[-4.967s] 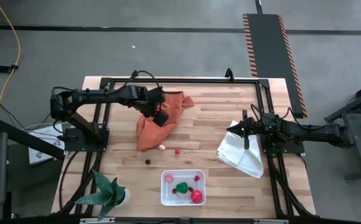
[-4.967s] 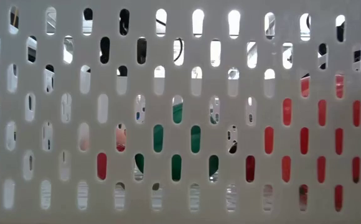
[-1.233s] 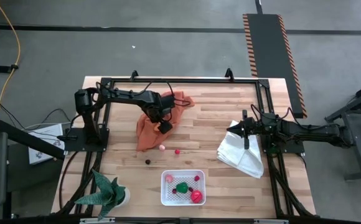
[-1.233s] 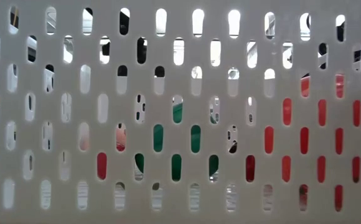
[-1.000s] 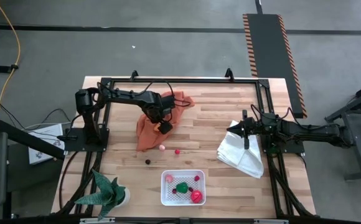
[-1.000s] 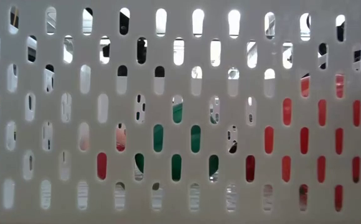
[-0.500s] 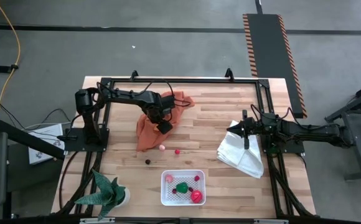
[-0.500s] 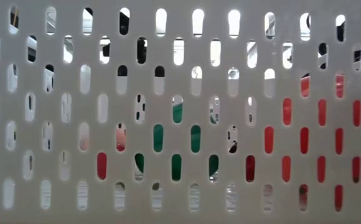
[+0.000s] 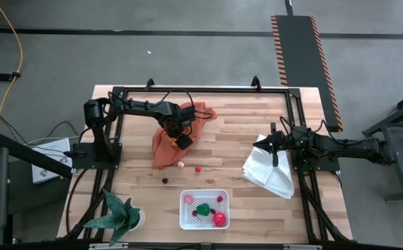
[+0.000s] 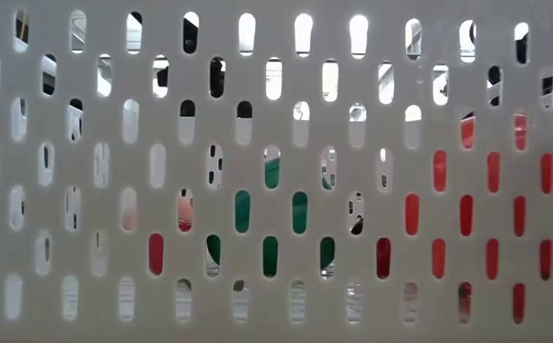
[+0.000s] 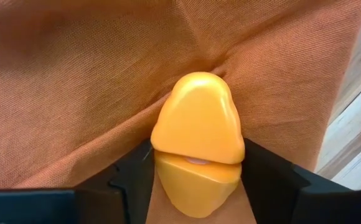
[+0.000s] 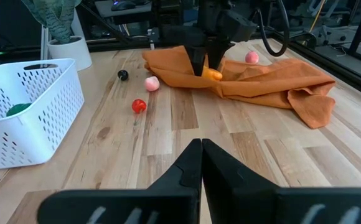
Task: Pick and placing Produce into tupperware
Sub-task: Put the yellow pumpkin into the white bin
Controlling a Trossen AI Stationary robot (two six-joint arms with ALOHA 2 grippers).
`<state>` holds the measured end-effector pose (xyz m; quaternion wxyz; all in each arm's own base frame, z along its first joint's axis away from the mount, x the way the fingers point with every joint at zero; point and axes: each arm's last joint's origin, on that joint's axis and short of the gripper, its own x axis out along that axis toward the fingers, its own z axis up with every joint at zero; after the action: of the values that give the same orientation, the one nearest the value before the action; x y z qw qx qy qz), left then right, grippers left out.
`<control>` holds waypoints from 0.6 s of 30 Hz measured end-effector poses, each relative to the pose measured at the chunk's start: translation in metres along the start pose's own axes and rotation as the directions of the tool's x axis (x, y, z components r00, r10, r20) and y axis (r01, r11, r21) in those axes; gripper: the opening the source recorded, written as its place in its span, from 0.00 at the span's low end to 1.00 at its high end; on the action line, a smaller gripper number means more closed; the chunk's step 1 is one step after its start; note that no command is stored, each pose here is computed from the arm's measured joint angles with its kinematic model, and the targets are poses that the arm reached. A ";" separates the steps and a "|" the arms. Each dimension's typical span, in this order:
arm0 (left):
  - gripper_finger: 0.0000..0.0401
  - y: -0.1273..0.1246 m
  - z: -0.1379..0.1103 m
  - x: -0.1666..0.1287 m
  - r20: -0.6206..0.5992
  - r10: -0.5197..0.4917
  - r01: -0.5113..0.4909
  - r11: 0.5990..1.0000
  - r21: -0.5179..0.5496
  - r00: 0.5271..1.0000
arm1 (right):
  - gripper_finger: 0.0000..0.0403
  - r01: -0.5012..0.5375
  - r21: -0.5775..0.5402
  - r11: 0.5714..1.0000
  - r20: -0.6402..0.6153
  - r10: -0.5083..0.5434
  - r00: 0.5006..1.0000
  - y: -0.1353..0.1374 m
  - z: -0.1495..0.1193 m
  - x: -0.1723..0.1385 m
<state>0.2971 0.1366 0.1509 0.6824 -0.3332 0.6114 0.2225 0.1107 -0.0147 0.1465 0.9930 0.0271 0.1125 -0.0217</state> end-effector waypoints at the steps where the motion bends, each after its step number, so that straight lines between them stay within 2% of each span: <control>1: 0.48 0.000 0.000 0.000 0.000 0.000 0.000 1.000 0.000 1.000 | 0.00 0.000 0.000 1.000 0.000 0.000 1.000 0.000 0.000 0.000; 9: 0.53 0.000 0.000 0.000 -0.001 -0.004 0.004 1.000 0.000 1.000 | 0.00 0.000 0.000 1.000 0.000 0.000 1.000 0.000 0.000 0.000; 18: 0.49 0.000 0.000 0.000 -0.003 -0.005 0.005 1.000 0.000 1.000 | 0.00 0.000 0.000 1.000 0.000 0.000 1.000 0.000 0.000 0.000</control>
<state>0.2972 0.1364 0.1508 0.6820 -0.3350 0.6115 0.2206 0.1107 -0.0147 0.1466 0.9930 0.0271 0.1125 -0.0218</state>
